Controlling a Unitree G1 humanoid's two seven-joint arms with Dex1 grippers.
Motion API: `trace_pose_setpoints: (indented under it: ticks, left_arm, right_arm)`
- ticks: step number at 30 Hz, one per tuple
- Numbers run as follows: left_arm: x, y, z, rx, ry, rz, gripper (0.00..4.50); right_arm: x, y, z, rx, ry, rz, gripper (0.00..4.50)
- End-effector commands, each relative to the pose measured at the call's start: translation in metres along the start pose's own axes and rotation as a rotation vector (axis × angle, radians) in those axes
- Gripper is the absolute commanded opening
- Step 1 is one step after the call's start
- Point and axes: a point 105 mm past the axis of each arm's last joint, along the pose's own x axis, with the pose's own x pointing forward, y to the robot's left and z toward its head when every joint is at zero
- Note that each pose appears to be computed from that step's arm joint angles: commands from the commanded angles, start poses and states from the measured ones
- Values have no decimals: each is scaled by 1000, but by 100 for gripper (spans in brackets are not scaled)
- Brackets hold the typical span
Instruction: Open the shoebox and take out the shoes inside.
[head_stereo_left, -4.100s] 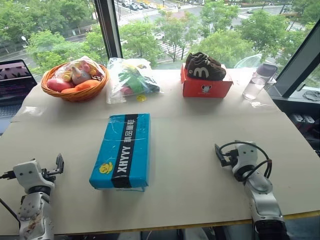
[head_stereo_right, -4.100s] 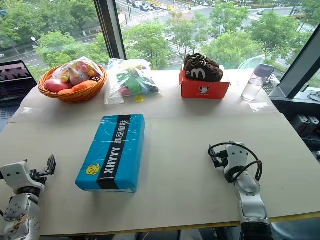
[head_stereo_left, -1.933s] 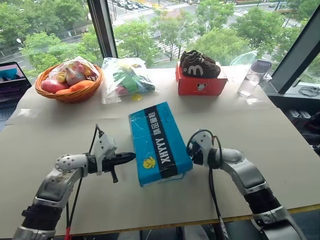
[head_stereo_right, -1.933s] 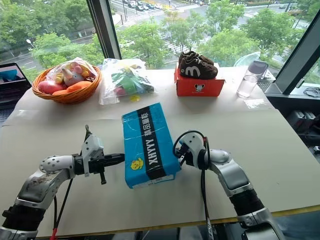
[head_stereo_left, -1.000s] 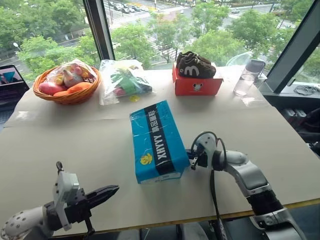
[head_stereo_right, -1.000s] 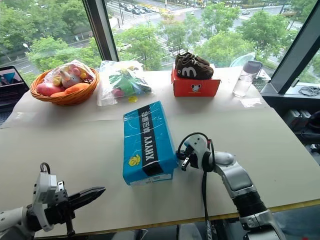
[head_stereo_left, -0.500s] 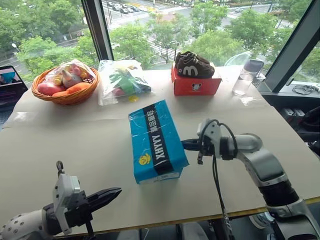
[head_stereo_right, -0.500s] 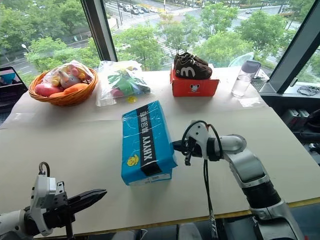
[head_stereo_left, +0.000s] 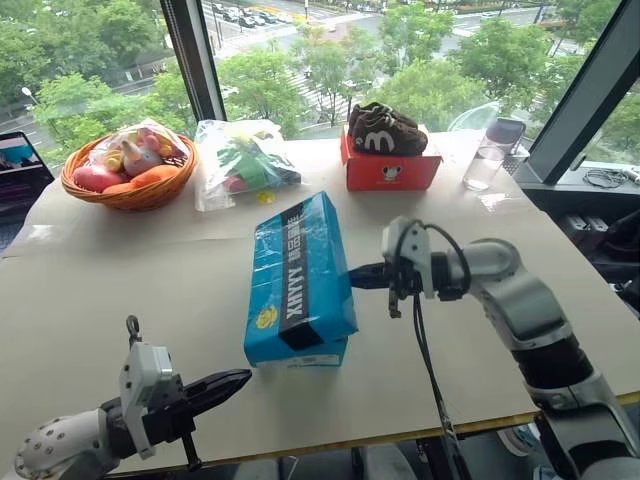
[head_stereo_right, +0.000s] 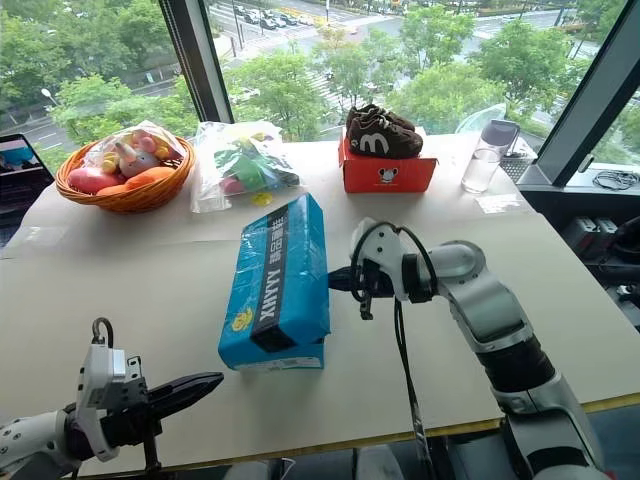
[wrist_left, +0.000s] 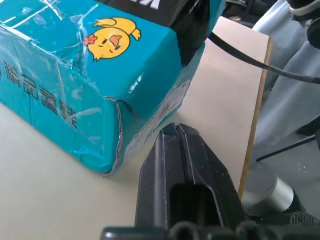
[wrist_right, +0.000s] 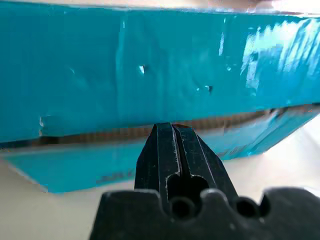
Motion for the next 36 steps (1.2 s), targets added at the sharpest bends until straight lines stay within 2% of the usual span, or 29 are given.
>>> trace_pose_setpoints:
  ticks: [1,5,10,13,15,17,22,29,32,34,36]
  left_arm:
    - [6,-4,5,25,-7,-15,0]
    - [8,-5,7,26,-11,-16,0]
    - [7,-6,7,20,-12,-11,0]
    - [-1,-7,8,15,4,7,0]
    - [-12,-8,10,15,33,16,0]
    - [-20,-6,13,19,50,32,0]
    - [-47,-1,47,87,17,112,0]
    - [-48,11,95,213,-56,128,0]
    - [-46,28,104,229,-22,158,0]
    - [-43,36,109,199,-6,99,0]
    - [-47,51,104,180,40,93,0]
  right_arm:
    - [3,0,29,-41,-78,34,2]
    - [12,3,44,-68,-105,70,2]
    - [42,6,97,-191,-203,147,2]
    - [71,3,129,-259,-256,149,2]
    - [87,-1,149,-253,-303,121,2]
    - [93,-6,156,-228,-325,100,2]
    - [93,-17,133,-188,-290,69,2]
    - [86,-21,112,-144,-265,39,2]
    - [76,-14,99,-103,-250,43,2]
    - [57,-8,77,-89,-187,44,2]
    - [44,-2,63,-82,-132,44,2]
